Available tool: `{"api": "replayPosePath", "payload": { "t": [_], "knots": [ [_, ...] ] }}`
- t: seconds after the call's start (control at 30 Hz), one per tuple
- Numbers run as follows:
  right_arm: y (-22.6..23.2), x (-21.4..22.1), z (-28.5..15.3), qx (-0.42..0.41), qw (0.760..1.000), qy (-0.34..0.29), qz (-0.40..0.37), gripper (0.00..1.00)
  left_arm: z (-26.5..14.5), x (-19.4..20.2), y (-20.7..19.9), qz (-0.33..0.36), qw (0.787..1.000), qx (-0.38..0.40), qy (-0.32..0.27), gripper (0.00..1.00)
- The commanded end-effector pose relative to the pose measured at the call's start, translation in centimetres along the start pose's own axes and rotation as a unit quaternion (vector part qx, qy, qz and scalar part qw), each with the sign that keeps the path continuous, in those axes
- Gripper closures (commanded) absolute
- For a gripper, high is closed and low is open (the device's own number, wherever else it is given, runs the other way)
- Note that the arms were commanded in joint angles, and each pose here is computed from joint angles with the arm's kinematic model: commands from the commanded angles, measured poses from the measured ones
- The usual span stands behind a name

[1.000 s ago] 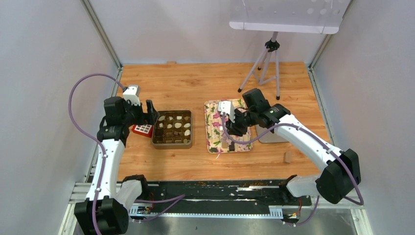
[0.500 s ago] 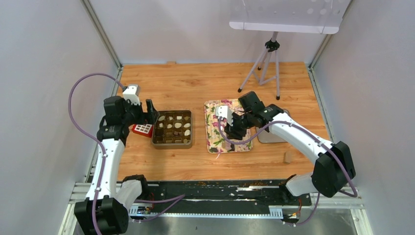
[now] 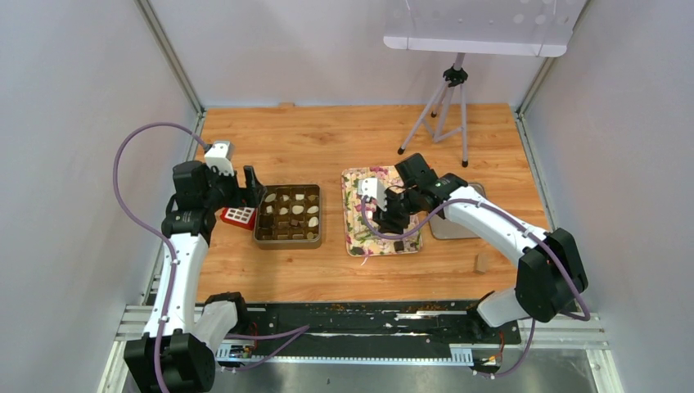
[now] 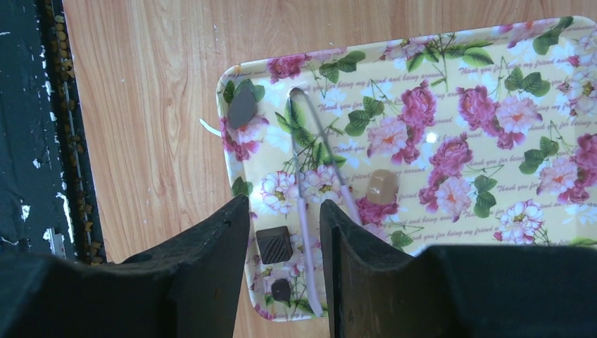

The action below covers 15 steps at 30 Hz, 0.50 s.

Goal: Pack the chocolate
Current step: Place the clamp on the plate.

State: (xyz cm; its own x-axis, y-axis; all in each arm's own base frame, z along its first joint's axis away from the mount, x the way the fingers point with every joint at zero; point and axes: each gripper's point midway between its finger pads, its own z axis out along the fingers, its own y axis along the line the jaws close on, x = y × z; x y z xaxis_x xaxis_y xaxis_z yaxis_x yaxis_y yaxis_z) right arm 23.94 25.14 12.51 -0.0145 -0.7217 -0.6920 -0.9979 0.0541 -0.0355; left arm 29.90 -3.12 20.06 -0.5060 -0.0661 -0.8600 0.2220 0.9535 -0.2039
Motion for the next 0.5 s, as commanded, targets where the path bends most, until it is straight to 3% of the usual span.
{"api": "replayPosePath", "payload": {
  "t": [0.0, 0.23, 0.47],
  "knots": [
    [-0.7, -0.8, -0.1, 0.011, 0.999, -0.012, -0.037, 0.58, -0.7, -2.1, -0.4, 0.017, 0.999, 0.009, -0.036, 0.0],
    [-1.0, 2.7, 0.6, 0.008, 0.997, 0.036, -0.062, 0.55, -0.8, -1.5, -1.9, 0.035, 0.998, 0.051, -0.025, 0.0],
    [-4.5, 4.2, 0.3, 0.034, 0.999, 0.034, -0.024, 0.59, -1.7, -0.3, -7.1, 0.169, 0.973, 0.16, 0.005, 0.0]
  ]
}}
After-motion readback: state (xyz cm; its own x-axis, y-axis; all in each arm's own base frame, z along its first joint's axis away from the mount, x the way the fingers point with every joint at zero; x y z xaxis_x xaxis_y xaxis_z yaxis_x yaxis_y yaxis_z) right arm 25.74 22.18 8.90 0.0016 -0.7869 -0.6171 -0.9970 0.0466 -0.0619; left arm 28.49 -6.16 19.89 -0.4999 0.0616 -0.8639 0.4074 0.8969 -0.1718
